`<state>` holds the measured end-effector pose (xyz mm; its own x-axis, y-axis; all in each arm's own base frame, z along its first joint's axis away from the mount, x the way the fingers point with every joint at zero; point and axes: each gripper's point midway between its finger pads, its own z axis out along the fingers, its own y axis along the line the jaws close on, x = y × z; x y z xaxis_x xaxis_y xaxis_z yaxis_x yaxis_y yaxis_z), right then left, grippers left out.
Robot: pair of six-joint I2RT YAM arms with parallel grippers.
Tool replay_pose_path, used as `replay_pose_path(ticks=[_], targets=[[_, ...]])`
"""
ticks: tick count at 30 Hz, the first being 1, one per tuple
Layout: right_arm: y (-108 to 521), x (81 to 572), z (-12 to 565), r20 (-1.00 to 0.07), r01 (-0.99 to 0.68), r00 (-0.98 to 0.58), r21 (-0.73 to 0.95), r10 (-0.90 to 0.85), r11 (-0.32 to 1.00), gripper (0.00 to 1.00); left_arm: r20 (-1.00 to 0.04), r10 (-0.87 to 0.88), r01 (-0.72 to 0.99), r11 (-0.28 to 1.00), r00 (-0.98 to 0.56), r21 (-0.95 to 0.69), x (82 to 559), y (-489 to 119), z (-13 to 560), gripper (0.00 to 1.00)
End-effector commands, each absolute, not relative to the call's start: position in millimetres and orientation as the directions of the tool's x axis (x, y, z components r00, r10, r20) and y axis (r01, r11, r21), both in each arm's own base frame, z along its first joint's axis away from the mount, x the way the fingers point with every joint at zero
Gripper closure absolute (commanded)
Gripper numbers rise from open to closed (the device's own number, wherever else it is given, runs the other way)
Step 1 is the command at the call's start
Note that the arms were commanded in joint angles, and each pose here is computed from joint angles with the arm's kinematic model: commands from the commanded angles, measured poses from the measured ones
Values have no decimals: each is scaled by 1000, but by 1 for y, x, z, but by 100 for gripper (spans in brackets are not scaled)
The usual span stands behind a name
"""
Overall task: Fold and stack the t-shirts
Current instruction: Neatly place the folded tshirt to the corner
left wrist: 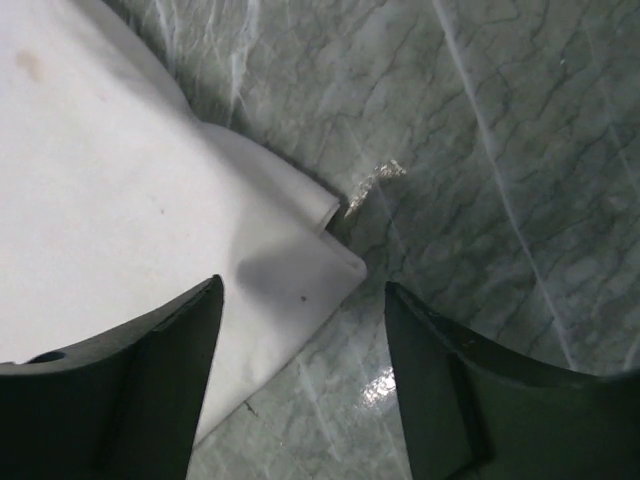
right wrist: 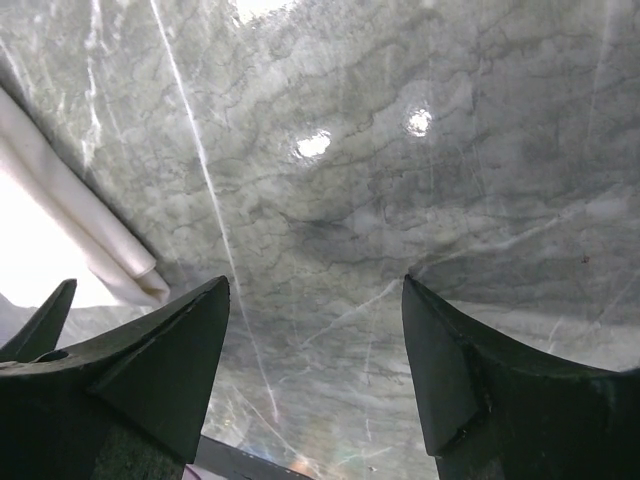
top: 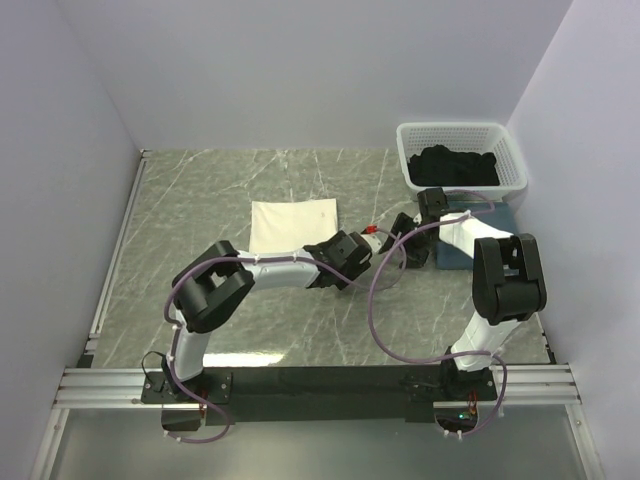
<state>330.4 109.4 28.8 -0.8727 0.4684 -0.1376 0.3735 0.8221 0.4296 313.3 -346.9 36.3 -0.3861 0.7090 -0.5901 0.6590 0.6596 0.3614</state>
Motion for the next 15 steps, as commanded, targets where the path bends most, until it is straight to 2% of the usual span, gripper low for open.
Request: replay_pose_path(ticks=[1,4,8,11,15], targets=[[111,339,40,-163,351,-867,470,470,810,24,-611,708,664,651,-356,368,322,-360,37,31],[116,341,41,-154,341,-872,491,465,802,24,-605,711,665,649,-358,369,323,-361,30,46],[128,351,45,-158,308,-870,563,466,767,24,-613,700,644,666,-367,376,325,-357,30,82],[142,357,48,-151,284,-867,634,476,719,23,-635,675,631,688,-377,358,326,-354,38,99],[161,366,47,-119,265,-869,707,480,656,23,-684,614,623,726,-395,292,328,-351,55,99]])
